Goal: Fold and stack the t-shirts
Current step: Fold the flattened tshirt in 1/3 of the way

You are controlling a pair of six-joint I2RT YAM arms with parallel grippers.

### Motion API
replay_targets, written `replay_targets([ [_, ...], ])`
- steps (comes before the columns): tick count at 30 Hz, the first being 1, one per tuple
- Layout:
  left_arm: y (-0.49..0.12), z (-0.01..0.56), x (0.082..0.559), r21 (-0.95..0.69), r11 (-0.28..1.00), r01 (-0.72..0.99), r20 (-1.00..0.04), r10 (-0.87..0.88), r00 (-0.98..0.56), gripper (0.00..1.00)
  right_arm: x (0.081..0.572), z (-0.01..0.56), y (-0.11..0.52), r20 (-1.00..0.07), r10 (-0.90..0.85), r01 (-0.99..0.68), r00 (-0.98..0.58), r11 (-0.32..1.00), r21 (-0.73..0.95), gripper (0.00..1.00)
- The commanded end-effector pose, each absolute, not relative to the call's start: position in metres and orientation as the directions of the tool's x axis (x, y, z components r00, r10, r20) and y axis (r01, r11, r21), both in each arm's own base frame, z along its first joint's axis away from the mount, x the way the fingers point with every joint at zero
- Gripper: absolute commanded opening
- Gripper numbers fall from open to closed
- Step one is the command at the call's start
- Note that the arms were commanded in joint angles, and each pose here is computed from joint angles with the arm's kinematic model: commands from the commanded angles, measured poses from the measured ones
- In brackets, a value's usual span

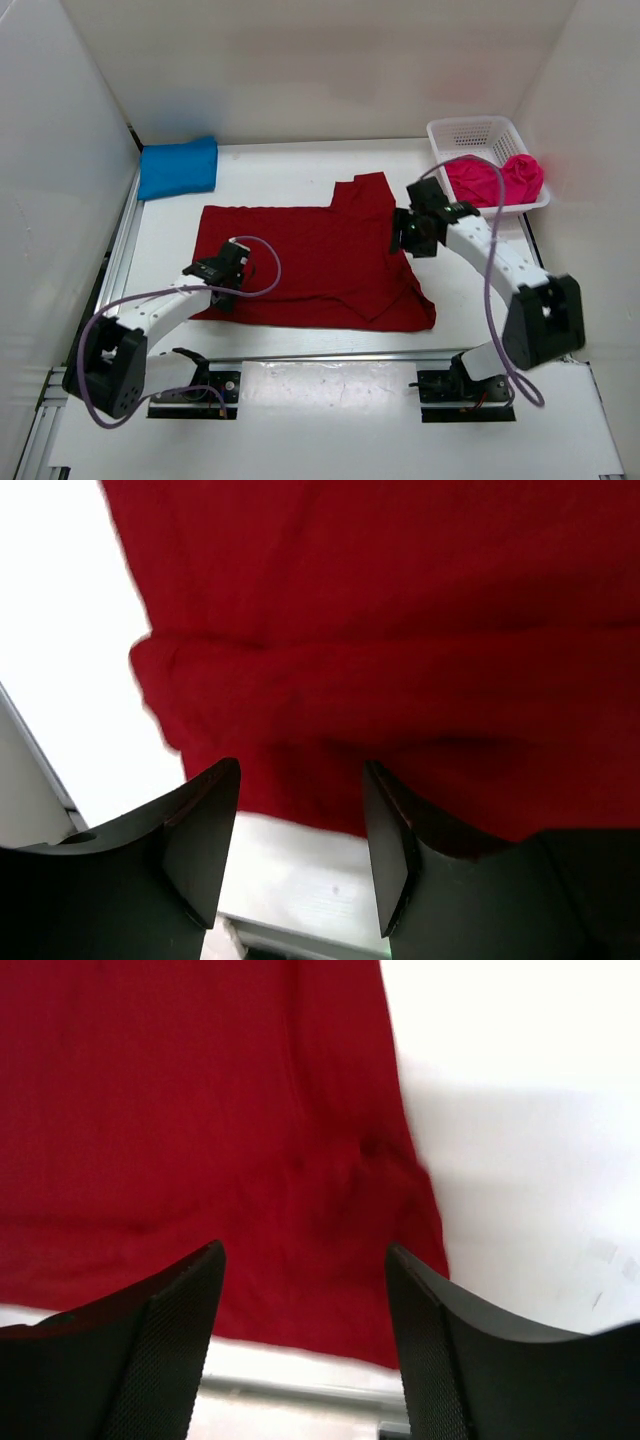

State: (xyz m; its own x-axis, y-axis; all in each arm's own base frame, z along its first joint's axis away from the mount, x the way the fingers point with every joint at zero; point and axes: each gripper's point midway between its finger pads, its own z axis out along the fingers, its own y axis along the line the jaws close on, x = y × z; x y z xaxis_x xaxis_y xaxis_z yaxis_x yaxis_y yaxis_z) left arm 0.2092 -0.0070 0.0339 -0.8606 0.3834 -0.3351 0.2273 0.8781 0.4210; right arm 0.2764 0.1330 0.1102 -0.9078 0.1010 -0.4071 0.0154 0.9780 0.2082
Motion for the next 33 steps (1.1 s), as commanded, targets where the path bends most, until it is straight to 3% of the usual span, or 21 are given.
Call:
replay_targets([
  [1,-0.012,0.04,0.234,0.459,0.87,0.179,-0.41,0.386,-0.826,0.63,0.308,0.109,0.129,-0.448,-0.04,-0.08,-0.893,0.994,0.07,0.66],
  [5,-0.013,0.045,0.245,0.472,0.866,0.163,-0.421,0.384,-0.822,0.63,0.335,0.086,0.139,-0.403,-0.135,-0.153,-0.905,0.988,0.013,0.56],
  [8,-0.011,0.048,0.247,0.491,0.858,0.149,-0.421,0.384,-0.822,0.64,0.352,0.075,0.148,-0.386,-0.171,-0.181,-0.907,0.983,-0.011,0.54],
  [16,0.003,0.02,0.223,0.507,0.84,0.194,-0.306,0.386,-0.87,0.64,0.352,0.051,0.16,-0.324,-0.227,-0.23,-0.918,0.973,-0.031,0.51],
  [21,0.005,0.008,0.217,0.499,0.838,0.222,-0.25,0.384,-0.889,0.66,0.349,0.037,0.153,-0.283,-0.224,-0.214,-0.933,0.975,-0.066,0.38],
  [26,0.008,0.004,0.22,0.494,0.844,0.21,-0.23,0.36,-0.904,0.66,0.344,0.022,0.149,-0.221,-0.185,-0.186,-0.957,0.982,-0.018,0.38],
  [33,0.005,0.002,0.223,0.485,0.847,0.22,-0.22,0.361,-0.906,0.66,0.342,0.02,0.158,-0.216,-0.221,-0.225,-0.951,0.974,-0.007,0.39],
])
